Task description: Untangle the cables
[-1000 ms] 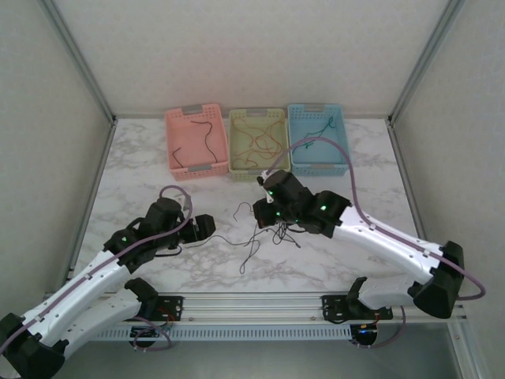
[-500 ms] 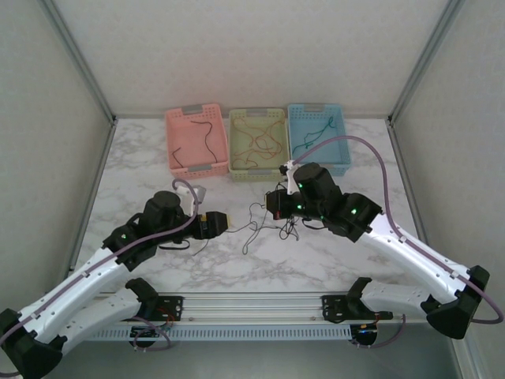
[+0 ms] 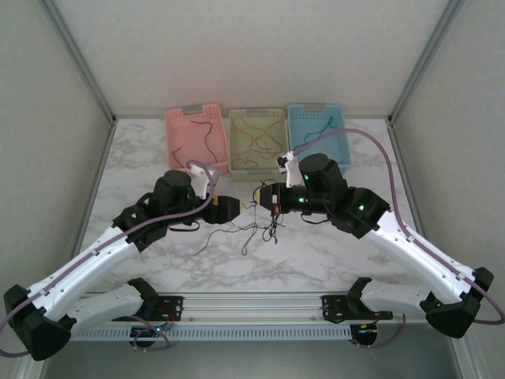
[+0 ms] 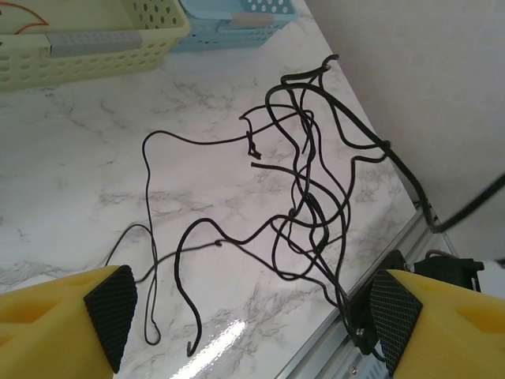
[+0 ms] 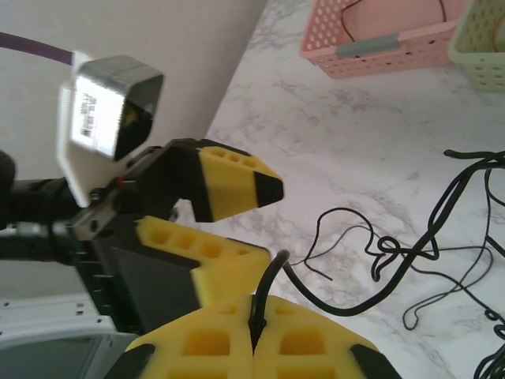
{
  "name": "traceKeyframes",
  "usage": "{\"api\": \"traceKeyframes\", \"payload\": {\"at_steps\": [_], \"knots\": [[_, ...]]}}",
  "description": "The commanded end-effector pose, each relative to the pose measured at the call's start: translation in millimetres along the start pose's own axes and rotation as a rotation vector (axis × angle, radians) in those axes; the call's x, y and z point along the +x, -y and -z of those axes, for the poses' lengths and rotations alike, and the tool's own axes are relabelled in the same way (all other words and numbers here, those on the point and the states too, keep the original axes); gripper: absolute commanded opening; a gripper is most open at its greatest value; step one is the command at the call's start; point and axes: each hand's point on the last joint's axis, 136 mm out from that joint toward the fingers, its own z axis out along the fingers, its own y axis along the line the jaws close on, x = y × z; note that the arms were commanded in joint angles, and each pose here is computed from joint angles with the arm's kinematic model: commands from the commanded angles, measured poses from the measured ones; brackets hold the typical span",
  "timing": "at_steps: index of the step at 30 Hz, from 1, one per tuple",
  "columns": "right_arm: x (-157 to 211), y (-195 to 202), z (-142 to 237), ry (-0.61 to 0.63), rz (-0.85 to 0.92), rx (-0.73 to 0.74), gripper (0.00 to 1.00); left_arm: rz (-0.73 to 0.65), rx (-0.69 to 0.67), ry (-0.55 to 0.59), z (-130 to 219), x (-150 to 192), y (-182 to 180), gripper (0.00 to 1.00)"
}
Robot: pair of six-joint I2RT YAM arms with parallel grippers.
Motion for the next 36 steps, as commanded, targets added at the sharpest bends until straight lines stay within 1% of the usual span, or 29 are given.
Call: {"api": "traceKeyframes", "payload": {"at_steps": [1,3,6,12,16,19,21,22,24,26,27,28,31,33,36], "knots": [[-8,-26,15,0.014,-0.002,-0.094,0.00,-0.015,0.017,-0.001,-4,6,1,0.80],[-8,-33,17,0.005,-0.008,-0.129,0.00,-0.012,0.040,-0.020,-6,14,4,0.81],[-10,-36,21,0.011,-0.006,-0.133,0.00,-0.003,0.073,-0.054,-8,27,7,0.81],[-8,-39,24,0.003,-0.002,-0.144,0.00,0.020,0.013,-0.049,-10,39,-10,0.80],[-8,-39,24,0.000,-0.005,-0.149,0.00,0.033,0.002,-0.064,-18,42,-14,0.76],[-7,-40,23,-0.003,-0.006,-0.153,0.00,0.032,0.022,-0.041,-19,35,-8,0.70],[-6,-39,22,-0.005,-0.007,-0.150,0.00,0.030,0.017,-0.028,-18,31,-8,0.61],[-6,-39,22,-0.005,-0.007,-0.151,0.00,0.029,0.017,-0.025,-17,30,-7,0.54],[-5,-37,22,-0.005,-0.011,-0.150,0.00,0.027,0.004,-0.018,-16,27,-8,0.31],[-5,-37,22,-0.003,-0.011,-0.151,0.00,0.022,-0.028,-0.027,-15,28,-13,0.10],[-5,-36,23,-0.001,-0.010,-0.148,0.00,0.017,-0.062,-0.029,-13,28,-18,0.03],[-4,-36,24,0.001,-0.006,-0.146,0.00,0.014,-0.097,-0.028,-10,28,-23,0.00],[-6,-28,33,0.026,0.019,-0.102,0.00,0.013,-0.220,-0.006,4,24,-41,0.00],[-9,-18,42,0.052,0.035,-0.056,0.00,0.012,-0.283,0.024,19,18,-48,0.00],[-16,6,57,0.099,0.021,0.024,0.00,0.033,-0.419,0.095,50,6,-64,0.00]]}}
